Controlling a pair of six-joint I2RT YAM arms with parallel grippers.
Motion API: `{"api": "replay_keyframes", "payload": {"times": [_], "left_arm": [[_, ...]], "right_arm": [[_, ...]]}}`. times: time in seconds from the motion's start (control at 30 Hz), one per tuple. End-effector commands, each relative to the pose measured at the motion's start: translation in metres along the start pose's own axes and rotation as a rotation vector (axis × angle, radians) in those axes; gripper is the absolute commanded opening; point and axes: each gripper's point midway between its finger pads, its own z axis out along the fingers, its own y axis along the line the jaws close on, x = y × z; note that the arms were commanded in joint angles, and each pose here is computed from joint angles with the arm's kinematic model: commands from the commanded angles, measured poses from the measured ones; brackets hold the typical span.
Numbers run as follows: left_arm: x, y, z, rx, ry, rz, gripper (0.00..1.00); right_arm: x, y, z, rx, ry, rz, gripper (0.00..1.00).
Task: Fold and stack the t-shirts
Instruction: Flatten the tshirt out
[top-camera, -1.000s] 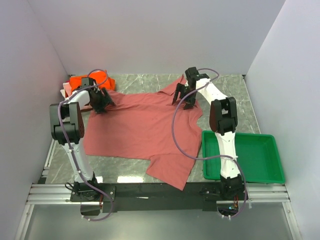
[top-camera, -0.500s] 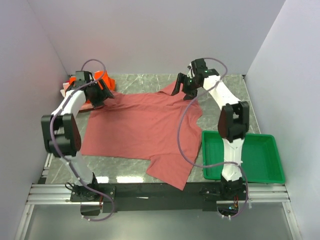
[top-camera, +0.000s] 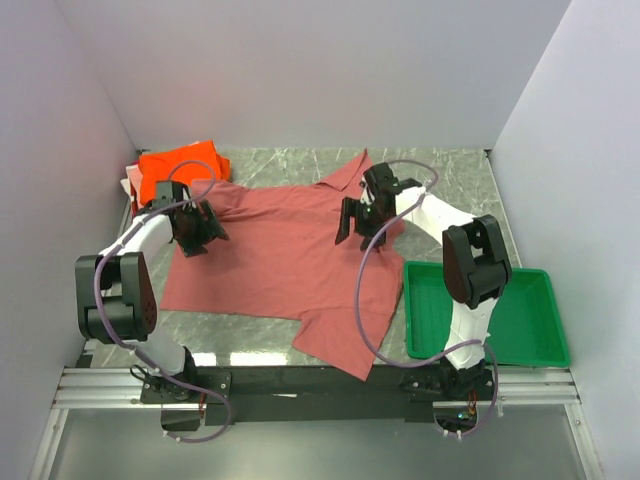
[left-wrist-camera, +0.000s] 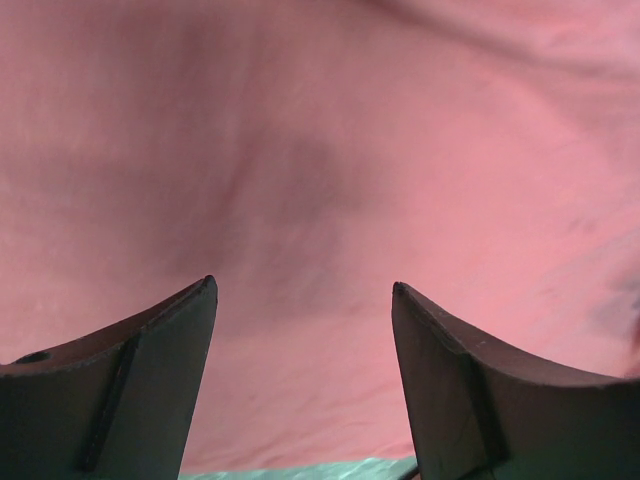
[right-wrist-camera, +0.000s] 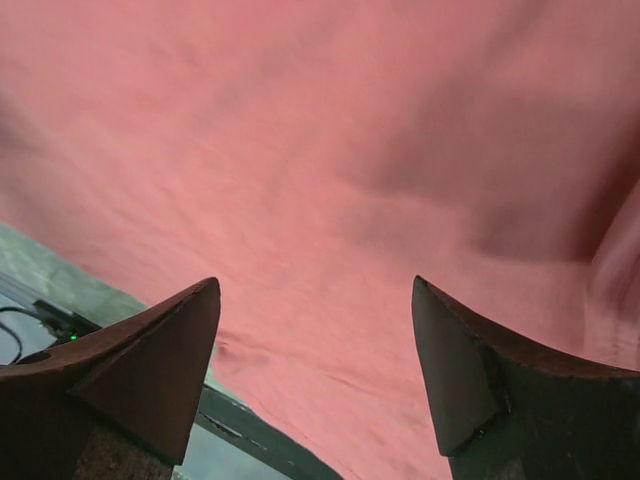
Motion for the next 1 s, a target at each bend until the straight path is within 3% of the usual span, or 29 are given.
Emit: {"api": "replay_keyframes", "payload": {"times": [0.0, 0.57, 0.97], "left_arm": [[0.001, 0.005, -0.006, -0.010, -0.045, 0.041, 0.76], [0.025, 0.042, 0.044, -0.117, 0.070, 0.021, 0.76], [0.001, 0.037, 0.072, -0.122, 0.092, 0.032, 0.76]], "right_arm": [[-0.010, 0.008, -0.015, -0.012, -0.097, -0.005, 0.83], [0.012, -0.040, 0.026, 0.156, 0.005, 0.086, 0.83], [-0.030, -0.058, 0.043, 0.184, 0.036, 0.148, 0.83]]}}
